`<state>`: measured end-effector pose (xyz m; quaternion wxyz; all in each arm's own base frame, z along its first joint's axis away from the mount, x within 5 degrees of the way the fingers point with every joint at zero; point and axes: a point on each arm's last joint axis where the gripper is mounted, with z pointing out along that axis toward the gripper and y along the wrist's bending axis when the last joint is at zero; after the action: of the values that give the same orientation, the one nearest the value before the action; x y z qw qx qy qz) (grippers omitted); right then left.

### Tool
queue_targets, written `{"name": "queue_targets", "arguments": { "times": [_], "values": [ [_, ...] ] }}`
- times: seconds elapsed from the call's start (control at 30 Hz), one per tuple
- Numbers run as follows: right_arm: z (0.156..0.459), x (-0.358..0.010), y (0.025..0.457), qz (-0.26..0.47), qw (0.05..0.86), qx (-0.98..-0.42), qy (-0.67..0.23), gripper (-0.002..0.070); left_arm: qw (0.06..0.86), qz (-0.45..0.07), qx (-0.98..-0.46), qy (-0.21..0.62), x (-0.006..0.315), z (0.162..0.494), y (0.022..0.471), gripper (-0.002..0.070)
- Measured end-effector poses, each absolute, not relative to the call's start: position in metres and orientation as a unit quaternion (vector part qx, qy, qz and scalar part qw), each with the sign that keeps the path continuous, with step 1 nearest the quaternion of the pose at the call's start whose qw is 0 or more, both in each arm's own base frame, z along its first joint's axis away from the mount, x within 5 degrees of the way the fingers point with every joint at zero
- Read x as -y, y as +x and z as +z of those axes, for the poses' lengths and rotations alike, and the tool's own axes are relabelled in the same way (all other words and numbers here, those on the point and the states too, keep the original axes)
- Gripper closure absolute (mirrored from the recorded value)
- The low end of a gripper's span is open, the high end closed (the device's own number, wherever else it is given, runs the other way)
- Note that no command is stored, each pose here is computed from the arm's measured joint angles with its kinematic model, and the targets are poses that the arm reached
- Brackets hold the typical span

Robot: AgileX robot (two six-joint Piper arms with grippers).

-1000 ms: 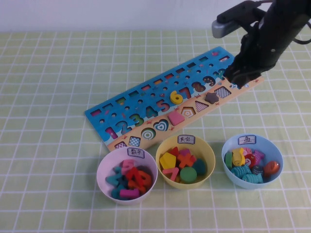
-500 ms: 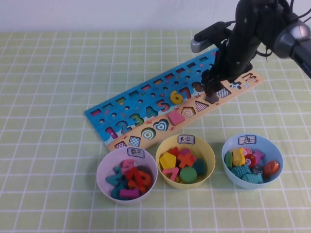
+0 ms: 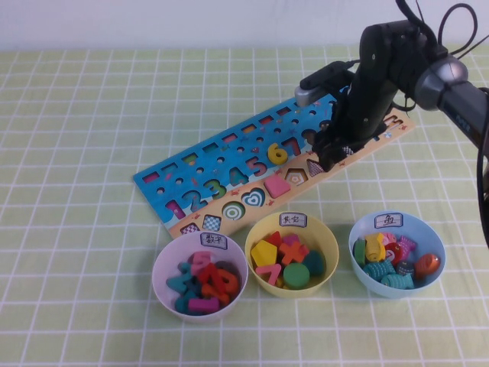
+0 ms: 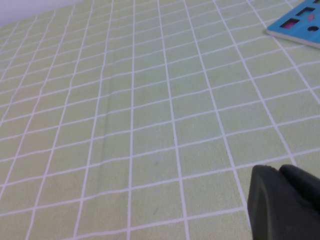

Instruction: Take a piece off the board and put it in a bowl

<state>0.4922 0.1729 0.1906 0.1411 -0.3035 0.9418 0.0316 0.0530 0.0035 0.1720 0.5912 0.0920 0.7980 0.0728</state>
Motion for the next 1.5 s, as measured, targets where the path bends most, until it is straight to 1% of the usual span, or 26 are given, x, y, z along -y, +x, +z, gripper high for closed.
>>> {"name": "queue_targets", "arguments": {
  "times": [0.17,0.23,0.4,0.57,0.7,0.8,0.93,1.2,1.5],
  "values": [
    [0.190,-0.175,0.492,0.045,0.140,-0.942,-0.302,0.0163,0.591,0.073,-0.798,0.092,-0.003,0.172,0.053,0.0680],
    [0.190,-0.176,0.491,0.048,0.140,-0.942,-0.301,0.0180,0.591,0.073,-0.798,0.092,-0.003,0.172,0.053,0.0680],
    [0.188,-0.176,0.491,0.051,0.138,-0.942,-0.301,0.0253,0.591,0.073,-0.798,0.092,-0.003,0.172,0.053,0.0680],
    [0.188,-0.176,0.492,0.051,0.140,-0.942,-0.301,0.0304,0.591,0.073,-0.798,0.092,-0.003,0.172,0.053,0.0680],
    [0.188,-0.176,0.493,0.050,0.141,-0.942,-0.301,0.0387,0.591,0.073,-0.798,0.092,-0.003,0.172,0.053,0.0680],
    [0.189,-0.176,0.493,0.050,0.141,-0.942,-0.301,0.0412,0.591,0.073,-0.798,0.092,-0.003,0.172,0.053,0.0680],
    [0.189,-0.176,0.493,0.050,0.141,-0.942,-0.301,0.0432,0.591,0.073,-0.798,0.092,-0.003,0.172,0.053,0.0680],
    [0.188,-0.176,0.492,0.050,0.139,-0.942,-0.301,0.0437,0.591,0.073,-0.798,0.092,-0.003,0.172,0.053,0.0680],
    [0.209,-0.178,0.497,0.052,0.174,-0.936,-0.301,0.0446,0.591,0.073,-0.798,0.092,-0.003,0.172,0.053,0.0680]
  ]
}}
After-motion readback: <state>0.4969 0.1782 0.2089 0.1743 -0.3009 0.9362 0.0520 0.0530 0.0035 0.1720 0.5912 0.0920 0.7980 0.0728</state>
